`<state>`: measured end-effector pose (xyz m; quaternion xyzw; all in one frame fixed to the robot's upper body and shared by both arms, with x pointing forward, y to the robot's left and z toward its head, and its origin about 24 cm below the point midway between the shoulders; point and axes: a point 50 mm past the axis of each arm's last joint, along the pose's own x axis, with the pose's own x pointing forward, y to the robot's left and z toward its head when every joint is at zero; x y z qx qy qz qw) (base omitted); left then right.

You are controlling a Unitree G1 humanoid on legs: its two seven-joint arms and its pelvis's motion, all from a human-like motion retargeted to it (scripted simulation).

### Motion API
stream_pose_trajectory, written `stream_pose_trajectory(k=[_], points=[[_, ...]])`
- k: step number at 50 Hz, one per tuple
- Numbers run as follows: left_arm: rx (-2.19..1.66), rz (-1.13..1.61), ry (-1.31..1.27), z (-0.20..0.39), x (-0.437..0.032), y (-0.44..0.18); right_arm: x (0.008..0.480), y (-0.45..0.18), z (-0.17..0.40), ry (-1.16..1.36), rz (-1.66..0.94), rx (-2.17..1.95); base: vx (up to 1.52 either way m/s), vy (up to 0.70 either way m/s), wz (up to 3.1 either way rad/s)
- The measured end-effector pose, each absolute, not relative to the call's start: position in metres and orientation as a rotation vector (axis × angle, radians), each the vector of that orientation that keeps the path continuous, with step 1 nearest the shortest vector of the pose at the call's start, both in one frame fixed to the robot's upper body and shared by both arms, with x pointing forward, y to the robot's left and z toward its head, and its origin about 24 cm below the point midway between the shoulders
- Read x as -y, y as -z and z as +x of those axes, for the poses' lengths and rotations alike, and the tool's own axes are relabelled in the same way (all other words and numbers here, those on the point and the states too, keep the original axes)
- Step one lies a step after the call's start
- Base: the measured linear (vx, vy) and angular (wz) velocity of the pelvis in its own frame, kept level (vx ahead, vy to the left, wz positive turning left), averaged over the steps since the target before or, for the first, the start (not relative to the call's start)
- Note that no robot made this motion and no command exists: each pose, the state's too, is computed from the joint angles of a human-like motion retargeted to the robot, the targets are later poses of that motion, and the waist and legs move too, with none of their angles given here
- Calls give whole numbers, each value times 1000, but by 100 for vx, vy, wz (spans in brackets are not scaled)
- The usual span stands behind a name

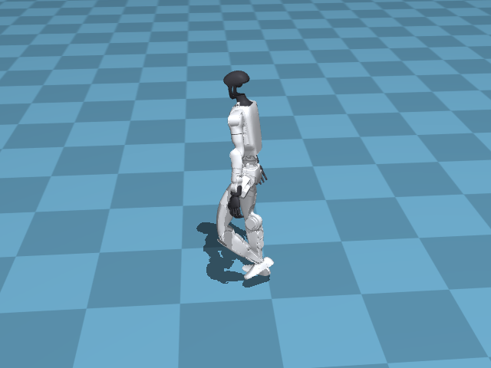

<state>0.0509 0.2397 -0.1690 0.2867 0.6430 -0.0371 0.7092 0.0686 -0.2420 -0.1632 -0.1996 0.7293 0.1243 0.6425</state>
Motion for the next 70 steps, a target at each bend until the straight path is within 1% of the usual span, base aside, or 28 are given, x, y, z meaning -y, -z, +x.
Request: stream_pose_trajectory(k=[3,5,6,8,10,14,15,17,20,24,27,30,32,34,37,40,45,49,52,55,58,61,62,65,70], points=[[-1347,927,88,38,-258,163,236,161,94,-298,-496,-1558,-2,61,133],[-1353,1023,157,27,-262,162,229,159,112,-311,-525,-1480,18,36,107],[-1394,1015,193,20,-263,163,224,157,123,-324,-537,-1438,28,16,50],[-1506,930,233,3,-259,166,211,153,142,-358,-556,-1362,29,8,14],[-1607,728,202,-14,-245,170,197,150,157,-404,-567,-1304,44,17,-24],[-1680,262,-27,-36,-212,175,169,147,171,-529,-567,-1234,50,23,-49],[-1686,174,-77,-38,-204,177,163,147,173,-561,-570,-1225,45,32,-24],[-1671,86,-97,-32,-194,179,153,148,171,-602,-596,-1222,35,24,-22],[-1638,123,4,-20,-196,179,142,155,156,-629,-603,-1256,48,24,2],[-1537,292,125,11,-207,178,143,158,147,-664,-623,-1299,35,20,-22],[-1510,334,98,23,-215,177,143,157,150,-712,-691,-1289,34,17,-18],[-1517,317,49,30,-225,175,145,156,153,-729,-744,-1262,39,19,27],[-1519,318,42,38,-232,172,149,156,152,-705,-743,-1239,28,11,43],[-1516,338,38,50,-241,169,156,158,147,-629,-718,-1223,29,9,21],[-1482,390,13,73,-252,163,171,162,135,-433,-647,-1220,28,9,3],[-1424,426,-6,94,-257,157,187,168,111,-281,-547,-1302,25,1,6],[-1310,441,26,131,-254,148,207,174,65,-154,-377,-1479,34,-7,4],[-1198,483,113,166,-246,137,223,173,36,-48,-330,-1557,41,-28,-6],[-1131,499,187,188,-239,129,228,173,11,-65,-308,-1646,38,-12,-3],[-1056,439,253,208,-236,118,224,172,-11,-215,-263,-1718,35,-1,42],[-984,357,183,240,-246,94,226,170,-25,-277,-292,-1766,34,-31,56],[-811,379,80,277,-248,64,230,165,-52,-293,-278,-1883,32,-3,14],[-737,399,74,290,-244,52,234,162,-60,-291,-269,-1923,26,9,19],[-567,488,166,316,-226,23,245,152,-89,-254,-199,-2031,46,17,35],[-425,551,261,316,-194,14,256,136,-130,-43,-120,-2166,45,13,41]])
